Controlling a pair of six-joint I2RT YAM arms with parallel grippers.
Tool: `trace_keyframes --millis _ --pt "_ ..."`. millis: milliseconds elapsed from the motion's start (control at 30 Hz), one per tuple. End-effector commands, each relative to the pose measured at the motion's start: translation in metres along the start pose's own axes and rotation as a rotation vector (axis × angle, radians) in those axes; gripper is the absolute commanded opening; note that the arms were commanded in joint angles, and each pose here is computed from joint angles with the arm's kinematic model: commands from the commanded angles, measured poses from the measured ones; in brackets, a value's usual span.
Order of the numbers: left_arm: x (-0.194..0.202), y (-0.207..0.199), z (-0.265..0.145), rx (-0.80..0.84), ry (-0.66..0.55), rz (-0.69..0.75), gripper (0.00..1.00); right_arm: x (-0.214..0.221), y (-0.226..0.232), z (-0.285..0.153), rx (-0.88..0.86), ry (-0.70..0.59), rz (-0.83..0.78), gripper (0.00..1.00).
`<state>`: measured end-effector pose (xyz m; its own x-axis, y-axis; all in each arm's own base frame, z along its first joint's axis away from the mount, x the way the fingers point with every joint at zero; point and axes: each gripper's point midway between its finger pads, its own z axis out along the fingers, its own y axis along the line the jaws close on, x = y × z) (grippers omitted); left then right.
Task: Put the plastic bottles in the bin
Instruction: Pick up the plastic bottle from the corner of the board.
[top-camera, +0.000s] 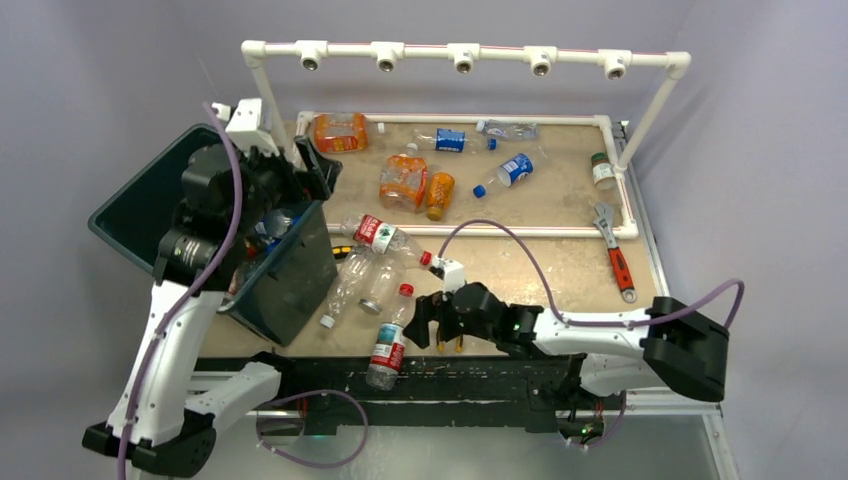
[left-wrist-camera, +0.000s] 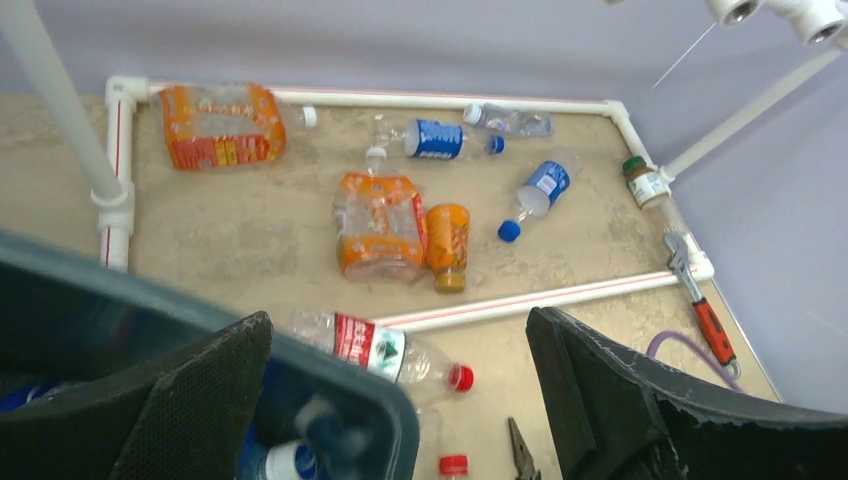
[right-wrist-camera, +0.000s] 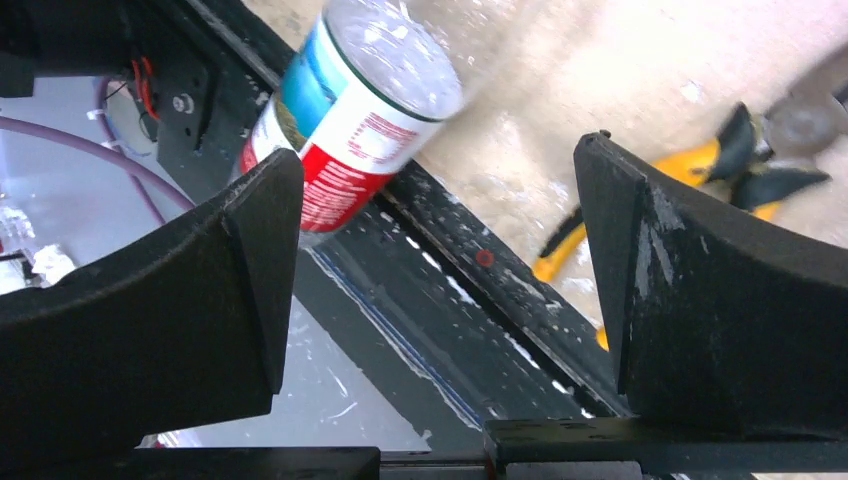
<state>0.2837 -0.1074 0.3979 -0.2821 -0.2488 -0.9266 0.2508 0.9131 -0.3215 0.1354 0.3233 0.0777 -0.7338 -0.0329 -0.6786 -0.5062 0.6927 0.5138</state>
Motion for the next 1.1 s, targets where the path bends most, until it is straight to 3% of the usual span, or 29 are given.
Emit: trace_keyframes --millis 0,200,333,833,1067 --pt "-0.046 -0.023 0.019 0.032 -0.085 0.059 0.99 -0.021 0.040 0.012 -0.126 -0.031 0.024 0.99" --pt "-0.031 -0.101 0.054 0.025 -0.060 0.198 0.99 -0.003 0.028 0.028 -0.053 0.048 0.046 0.97" --pt "-0.012 -0.125 0.052 -0.001 -0.076 0.231 0.99 0.002 0.027 0.035 -0.047 0.071 0.046 0.96" --pt "0.050 -0.093 0.020 -0.070 -0.063 0.096 0.99 0.020 0.014 0.071 -0.022 0.170 0.112 0.91" --pt "0.059 -0.090 0.016 -0.054 -0.046 0.076 0.99 0.010 0.009 0.064 -0.022 0.131 0.124 0.83"
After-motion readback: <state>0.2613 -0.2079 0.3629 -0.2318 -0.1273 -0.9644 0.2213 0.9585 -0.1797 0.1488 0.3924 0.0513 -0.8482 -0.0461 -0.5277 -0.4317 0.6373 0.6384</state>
